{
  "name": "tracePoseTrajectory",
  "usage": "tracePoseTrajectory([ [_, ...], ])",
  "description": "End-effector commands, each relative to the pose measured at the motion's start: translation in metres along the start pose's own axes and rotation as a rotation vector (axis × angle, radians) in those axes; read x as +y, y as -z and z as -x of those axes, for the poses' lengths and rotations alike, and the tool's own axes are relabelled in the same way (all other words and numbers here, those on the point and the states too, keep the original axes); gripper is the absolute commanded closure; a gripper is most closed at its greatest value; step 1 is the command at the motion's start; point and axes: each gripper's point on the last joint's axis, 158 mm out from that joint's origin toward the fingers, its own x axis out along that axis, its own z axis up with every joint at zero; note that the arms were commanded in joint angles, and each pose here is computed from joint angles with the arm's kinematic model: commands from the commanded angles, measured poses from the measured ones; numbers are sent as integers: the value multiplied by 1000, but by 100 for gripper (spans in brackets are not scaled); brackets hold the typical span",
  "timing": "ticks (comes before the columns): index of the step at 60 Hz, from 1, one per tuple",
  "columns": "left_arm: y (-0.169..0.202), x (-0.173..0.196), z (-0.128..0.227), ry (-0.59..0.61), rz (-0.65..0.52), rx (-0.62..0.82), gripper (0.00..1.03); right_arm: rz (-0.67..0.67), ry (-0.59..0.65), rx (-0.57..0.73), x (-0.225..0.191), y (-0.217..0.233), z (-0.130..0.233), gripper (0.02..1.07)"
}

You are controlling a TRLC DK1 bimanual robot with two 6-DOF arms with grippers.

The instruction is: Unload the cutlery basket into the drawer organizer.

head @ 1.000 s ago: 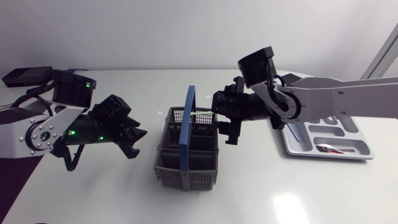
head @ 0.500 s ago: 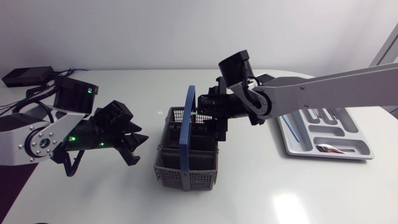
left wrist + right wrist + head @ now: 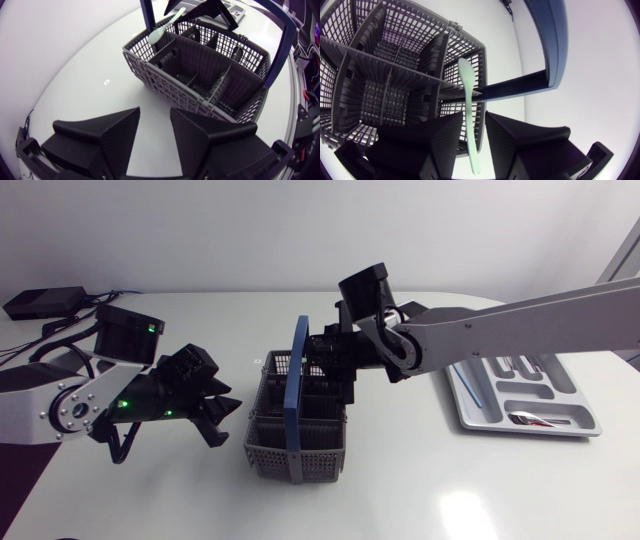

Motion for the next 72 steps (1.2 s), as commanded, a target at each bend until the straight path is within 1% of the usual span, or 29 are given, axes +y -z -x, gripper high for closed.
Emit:
tracePoseTrajectory([
  [1, 5, -5, -5, 13, -17, 15, 58, 45, -12, 5, 6, -2, -8, 74],
  [18, 3, -8, -7, 21, -26, 16, 58, 69, -70, 29, 9, 1, -2, 73],
  [28, 4, -10, -10, 28, -26, 26, 58, 68, -66, 27, -6, 0, 3, 73],
  [35, 3, -9, -11, 28, -26, 26, 58, 81, -90, 33, -5, 0, -1, 73],
  [40, 3, -9, -12, 29, -26, 27, 58, 86, -103, 41, -5, 3, -9, 69],
  [55, 4, -8, -16, 32, -25, 35, 58, 81, -153, 43, 4, 5, -16, 69],
  [59, 4, -7, -17, 33, -24, 36, 58, 75, -169, 40, 4, 5, -15, 69],
  [72, 7, -10, -22, 42, -24, 46, 58, 46, -164, 19, -4, 5, -3, 69],
])
